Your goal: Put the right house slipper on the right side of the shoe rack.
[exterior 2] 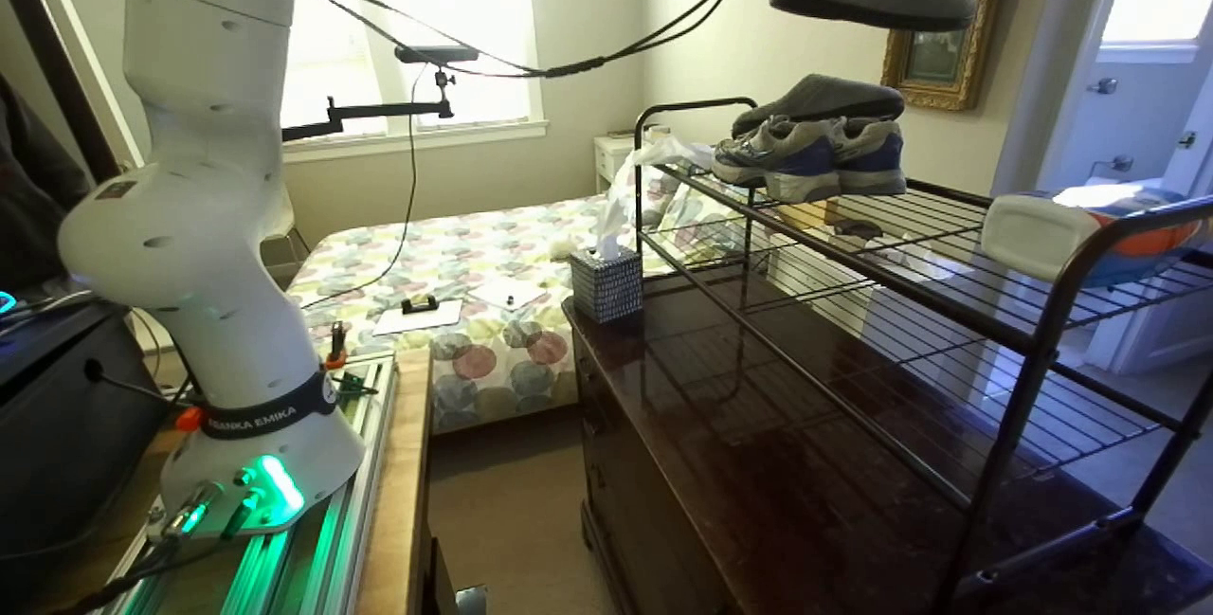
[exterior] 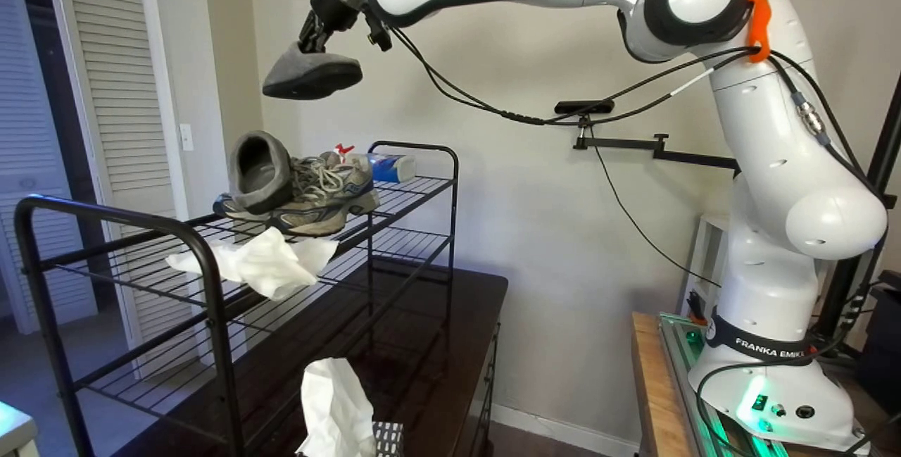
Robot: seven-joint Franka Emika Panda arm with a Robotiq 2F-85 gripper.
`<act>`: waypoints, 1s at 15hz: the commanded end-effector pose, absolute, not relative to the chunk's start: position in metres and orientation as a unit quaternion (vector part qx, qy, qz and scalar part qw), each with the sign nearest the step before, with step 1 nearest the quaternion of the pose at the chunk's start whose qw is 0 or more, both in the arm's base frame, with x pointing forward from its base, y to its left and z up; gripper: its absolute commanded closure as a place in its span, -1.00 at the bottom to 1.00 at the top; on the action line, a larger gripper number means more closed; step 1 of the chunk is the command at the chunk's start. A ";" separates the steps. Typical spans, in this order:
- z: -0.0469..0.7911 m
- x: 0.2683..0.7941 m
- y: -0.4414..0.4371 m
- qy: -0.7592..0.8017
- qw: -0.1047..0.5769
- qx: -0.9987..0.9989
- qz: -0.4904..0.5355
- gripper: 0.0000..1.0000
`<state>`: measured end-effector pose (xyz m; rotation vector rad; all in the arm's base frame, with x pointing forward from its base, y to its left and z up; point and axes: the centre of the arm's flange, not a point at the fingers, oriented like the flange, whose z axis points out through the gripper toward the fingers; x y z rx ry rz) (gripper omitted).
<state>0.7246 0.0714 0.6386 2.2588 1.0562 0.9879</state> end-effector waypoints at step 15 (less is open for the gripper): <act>0.590 0.769 -0.044 0.507 0.260 0.764 0.303 0.97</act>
